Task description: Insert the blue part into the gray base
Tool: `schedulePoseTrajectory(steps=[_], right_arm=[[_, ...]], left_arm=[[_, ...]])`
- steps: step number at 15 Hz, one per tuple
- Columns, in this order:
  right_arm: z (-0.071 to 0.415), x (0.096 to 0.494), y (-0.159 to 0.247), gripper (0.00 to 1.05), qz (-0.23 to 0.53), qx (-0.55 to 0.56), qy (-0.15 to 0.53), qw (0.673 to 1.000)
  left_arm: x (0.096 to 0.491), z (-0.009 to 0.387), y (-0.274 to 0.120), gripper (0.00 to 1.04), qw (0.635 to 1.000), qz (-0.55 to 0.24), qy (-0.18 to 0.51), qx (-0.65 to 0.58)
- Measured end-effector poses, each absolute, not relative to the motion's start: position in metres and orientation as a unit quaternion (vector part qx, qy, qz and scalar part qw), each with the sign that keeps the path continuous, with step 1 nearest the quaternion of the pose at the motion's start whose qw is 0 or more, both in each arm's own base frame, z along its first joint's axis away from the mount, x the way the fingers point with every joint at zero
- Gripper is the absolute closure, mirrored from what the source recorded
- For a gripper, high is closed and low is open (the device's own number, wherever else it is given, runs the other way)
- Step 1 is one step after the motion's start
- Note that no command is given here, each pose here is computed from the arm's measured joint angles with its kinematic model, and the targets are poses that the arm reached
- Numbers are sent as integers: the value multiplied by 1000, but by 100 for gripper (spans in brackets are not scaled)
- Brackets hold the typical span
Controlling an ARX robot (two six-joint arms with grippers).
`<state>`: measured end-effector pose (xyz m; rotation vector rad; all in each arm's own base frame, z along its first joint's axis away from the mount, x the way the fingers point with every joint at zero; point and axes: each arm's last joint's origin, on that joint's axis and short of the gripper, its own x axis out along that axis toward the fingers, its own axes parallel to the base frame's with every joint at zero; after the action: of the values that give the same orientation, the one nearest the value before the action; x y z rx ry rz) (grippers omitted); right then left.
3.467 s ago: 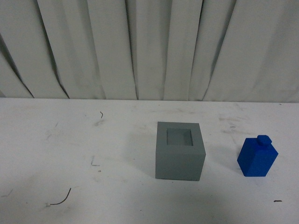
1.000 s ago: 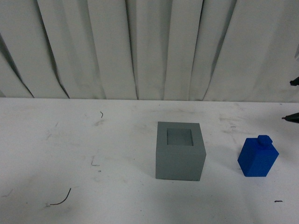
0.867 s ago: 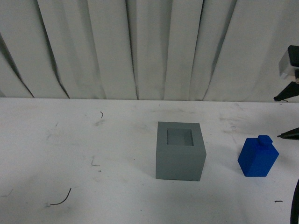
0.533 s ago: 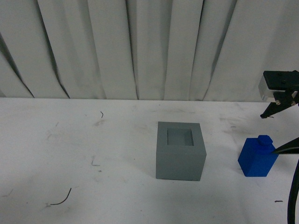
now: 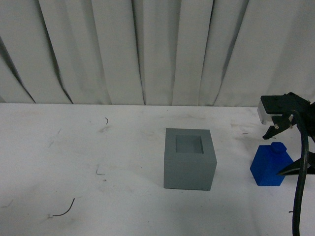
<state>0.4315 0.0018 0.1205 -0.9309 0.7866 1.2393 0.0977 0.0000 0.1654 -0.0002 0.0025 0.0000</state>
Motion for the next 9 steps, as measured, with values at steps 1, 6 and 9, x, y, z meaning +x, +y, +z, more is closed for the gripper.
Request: schedulePoseTrajectory(steps=[1,6,9], right_arm=[[119,432,5,6,549,-407,343,644],[116,431,6,6,554,-404,345,641],[113,430,6,17,557,-400,348,639]], left_arm=[[98,165,0,7,1000,0,1,0],[98,165,0,7,1000,0,1,0],[98,165,0,7,1000,0,1,0]])
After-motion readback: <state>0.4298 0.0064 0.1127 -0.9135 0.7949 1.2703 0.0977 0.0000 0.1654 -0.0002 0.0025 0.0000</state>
